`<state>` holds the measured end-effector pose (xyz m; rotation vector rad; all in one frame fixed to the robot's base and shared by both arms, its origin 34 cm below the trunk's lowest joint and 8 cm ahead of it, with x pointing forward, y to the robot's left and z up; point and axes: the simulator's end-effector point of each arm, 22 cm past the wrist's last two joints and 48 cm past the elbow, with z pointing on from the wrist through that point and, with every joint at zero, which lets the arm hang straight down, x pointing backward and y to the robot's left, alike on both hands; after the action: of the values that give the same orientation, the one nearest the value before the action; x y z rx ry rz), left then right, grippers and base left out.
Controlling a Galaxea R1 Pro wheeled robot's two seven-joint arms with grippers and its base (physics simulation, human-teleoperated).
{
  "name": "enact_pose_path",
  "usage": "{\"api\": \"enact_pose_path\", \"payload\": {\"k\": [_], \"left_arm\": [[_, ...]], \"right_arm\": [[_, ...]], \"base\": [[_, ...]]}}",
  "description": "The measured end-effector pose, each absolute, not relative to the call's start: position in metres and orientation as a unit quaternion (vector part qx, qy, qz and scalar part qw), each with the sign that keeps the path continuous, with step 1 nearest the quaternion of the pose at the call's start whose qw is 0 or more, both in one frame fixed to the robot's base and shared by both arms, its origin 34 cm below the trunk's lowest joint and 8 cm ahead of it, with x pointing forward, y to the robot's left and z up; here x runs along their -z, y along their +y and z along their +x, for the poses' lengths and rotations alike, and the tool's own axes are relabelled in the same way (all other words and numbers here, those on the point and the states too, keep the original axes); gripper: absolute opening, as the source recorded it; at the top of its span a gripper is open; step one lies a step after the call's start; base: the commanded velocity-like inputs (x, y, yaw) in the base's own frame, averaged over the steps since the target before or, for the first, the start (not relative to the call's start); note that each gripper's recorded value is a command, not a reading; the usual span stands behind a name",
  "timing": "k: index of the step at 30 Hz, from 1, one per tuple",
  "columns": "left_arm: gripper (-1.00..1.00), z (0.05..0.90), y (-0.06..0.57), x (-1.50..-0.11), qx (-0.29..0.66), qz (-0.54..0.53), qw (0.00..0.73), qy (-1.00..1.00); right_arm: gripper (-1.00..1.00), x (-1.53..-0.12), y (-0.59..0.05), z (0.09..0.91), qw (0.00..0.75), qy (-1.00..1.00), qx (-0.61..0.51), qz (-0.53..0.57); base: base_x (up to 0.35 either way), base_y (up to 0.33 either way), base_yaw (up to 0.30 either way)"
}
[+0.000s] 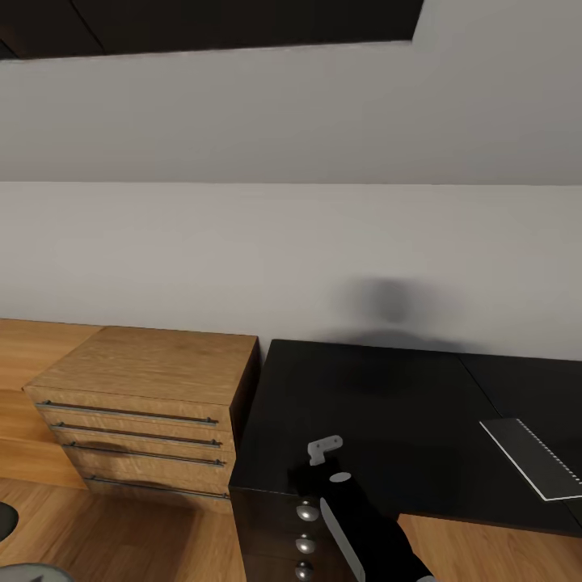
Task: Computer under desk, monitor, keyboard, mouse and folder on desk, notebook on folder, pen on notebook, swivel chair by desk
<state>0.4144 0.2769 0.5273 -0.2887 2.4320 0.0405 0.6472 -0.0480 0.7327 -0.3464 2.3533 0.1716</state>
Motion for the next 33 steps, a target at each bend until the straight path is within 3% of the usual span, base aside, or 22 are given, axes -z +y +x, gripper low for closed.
{"api": "enact_pose_path", "payload": {"k": [33], "left_arm": [[1.0,0.414,0.275,-0.553,-0.014,-0.11,0.339,0.934]], "right_arm": [[-1.0,-0.769,-0.048,0.652,0.379,0.913,-0.069,-0.13]], "base": [[0.0,0.0,0.0]]}}
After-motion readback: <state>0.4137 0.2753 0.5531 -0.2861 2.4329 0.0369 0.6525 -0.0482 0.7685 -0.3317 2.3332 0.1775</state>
